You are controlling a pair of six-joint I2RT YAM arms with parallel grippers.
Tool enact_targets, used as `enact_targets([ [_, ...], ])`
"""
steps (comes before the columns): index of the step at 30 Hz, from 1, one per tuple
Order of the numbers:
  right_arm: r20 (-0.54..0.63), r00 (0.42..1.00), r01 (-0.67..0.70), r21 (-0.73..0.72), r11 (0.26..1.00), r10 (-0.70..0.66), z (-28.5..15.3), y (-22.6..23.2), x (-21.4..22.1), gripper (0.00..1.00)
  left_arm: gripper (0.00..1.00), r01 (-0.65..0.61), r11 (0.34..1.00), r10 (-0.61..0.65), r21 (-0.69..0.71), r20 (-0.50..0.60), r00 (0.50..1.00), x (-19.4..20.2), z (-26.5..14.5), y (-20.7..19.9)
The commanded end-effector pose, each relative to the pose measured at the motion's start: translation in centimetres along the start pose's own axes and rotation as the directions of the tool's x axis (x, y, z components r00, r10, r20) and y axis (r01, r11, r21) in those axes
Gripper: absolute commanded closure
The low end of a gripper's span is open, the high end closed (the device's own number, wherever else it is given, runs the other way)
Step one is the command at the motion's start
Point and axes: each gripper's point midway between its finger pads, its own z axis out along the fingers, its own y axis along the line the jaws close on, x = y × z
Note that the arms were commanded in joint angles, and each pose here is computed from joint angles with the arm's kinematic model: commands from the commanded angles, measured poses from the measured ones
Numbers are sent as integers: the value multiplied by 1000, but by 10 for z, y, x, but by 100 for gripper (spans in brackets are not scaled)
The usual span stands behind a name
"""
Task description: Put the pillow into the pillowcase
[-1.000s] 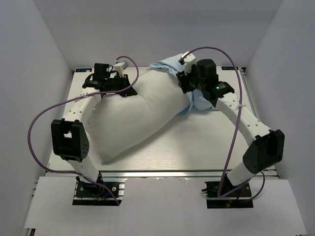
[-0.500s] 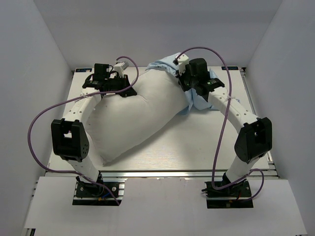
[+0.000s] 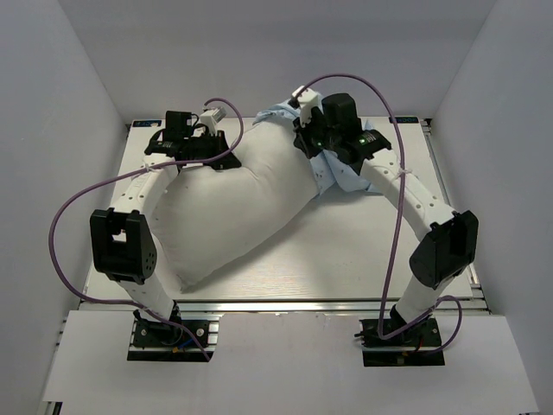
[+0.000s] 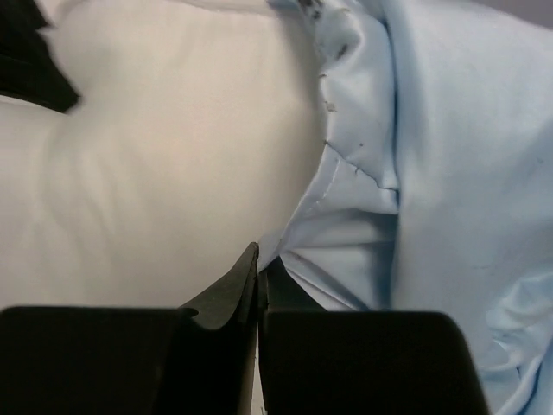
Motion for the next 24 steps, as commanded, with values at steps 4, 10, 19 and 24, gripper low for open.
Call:
enact_targets([
  [4, 181, 983, -1, -162, 987, 31, 4, 61, -89, 100, 100, 7, 990, -3, 143, -26, 1000, -7, 3, -37],
  [10, 338, 939, -2, -160, 987, 56, -7, 65, -160, 100, 100, -82, 968, 72, 236, 47, 996, -27, -9, -76],
  [19, 408, 904, -22, -254, 967, 128, -42, 106, -192, 100, 100, -184, 931, 123, 314, 203, 971, -62, -33, -124],
  [24, 388, 906, -52, -301, 952, 172, -39, 117, -190, 100, 100, -171, 919, 101, 356, 208, 973, -62, -26, -132],
])
